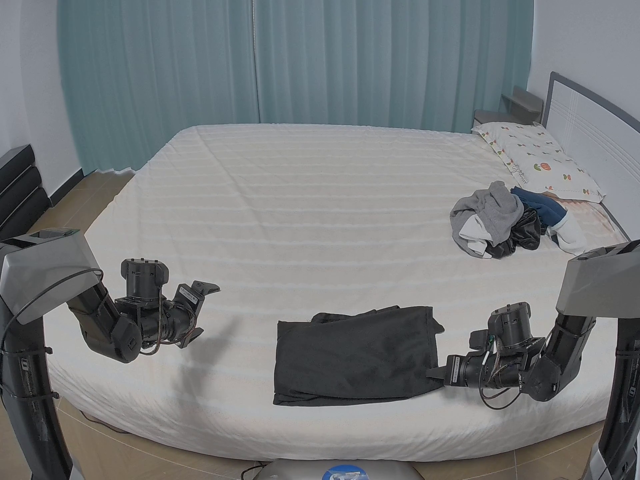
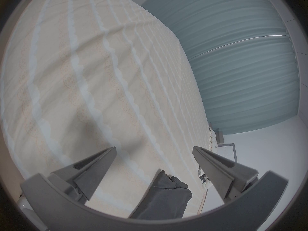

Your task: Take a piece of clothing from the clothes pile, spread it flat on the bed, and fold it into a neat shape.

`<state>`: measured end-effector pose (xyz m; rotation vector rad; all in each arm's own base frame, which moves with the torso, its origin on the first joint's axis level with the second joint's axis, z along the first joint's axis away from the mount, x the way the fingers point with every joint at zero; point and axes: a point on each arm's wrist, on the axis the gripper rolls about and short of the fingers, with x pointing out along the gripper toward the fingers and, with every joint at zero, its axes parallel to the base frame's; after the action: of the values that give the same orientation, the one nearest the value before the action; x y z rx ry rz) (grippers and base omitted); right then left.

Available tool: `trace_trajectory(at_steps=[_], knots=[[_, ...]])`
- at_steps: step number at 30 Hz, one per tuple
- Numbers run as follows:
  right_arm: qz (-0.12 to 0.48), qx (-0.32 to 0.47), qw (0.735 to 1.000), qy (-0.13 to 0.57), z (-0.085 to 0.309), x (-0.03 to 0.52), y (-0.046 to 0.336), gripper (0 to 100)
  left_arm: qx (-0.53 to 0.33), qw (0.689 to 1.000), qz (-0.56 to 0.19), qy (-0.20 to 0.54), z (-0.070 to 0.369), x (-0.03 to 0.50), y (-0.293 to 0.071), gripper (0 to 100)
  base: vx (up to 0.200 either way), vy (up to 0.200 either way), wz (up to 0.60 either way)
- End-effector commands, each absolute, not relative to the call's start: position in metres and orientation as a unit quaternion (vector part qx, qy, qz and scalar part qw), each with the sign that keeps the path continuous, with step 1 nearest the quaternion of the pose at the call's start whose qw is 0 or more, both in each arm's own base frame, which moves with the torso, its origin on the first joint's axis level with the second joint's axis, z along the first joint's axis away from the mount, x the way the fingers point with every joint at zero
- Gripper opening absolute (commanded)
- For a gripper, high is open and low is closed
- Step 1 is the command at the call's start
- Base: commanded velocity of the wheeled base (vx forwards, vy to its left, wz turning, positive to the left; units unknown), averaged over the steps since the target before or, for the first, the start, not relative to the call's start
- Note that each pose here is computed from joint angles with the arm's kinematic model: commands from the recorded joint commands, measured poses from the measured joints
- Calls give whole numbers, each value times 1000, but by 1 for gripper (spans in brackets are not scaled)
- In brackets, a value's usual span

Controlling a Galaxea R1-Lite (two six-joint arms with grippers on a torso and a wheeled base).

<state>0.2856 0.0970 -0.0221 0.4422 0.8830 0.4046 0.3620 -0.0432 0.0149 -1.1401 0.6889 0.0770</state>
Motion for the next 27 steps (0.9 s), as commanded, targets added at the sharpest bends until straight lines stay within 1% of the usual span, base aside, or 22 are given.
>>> trace_trajectory(at_steps=[1, 10, 21, 22, 27], knots=[[189, 204, 861, 427, -22, 279, 92, 0, -530, 785, 35, 318, 16, 363, -43, 100, 0, 0, 0], [185, 194, 861, 432, -22, 270, 85, 0, -530, 785, 35, 318, 16, 362, -43, 100, 0, 0, 0], [180, 190, 864, 430, -23, 271, 81, 0, -530, 785, 35, 318, 16, 362, -43, 100, 0, 0, 0], [179, 189, 864, 430, -23, 271, 80, 100, -530, 785, 35, 318, 16, 362, -43, 100, 0, 0, 0], [177, 190, 869, 421, -19, 273, 76, 100, -530, 785, 35, 318, 16, 362, -43, 100, 0, 0, 0]])
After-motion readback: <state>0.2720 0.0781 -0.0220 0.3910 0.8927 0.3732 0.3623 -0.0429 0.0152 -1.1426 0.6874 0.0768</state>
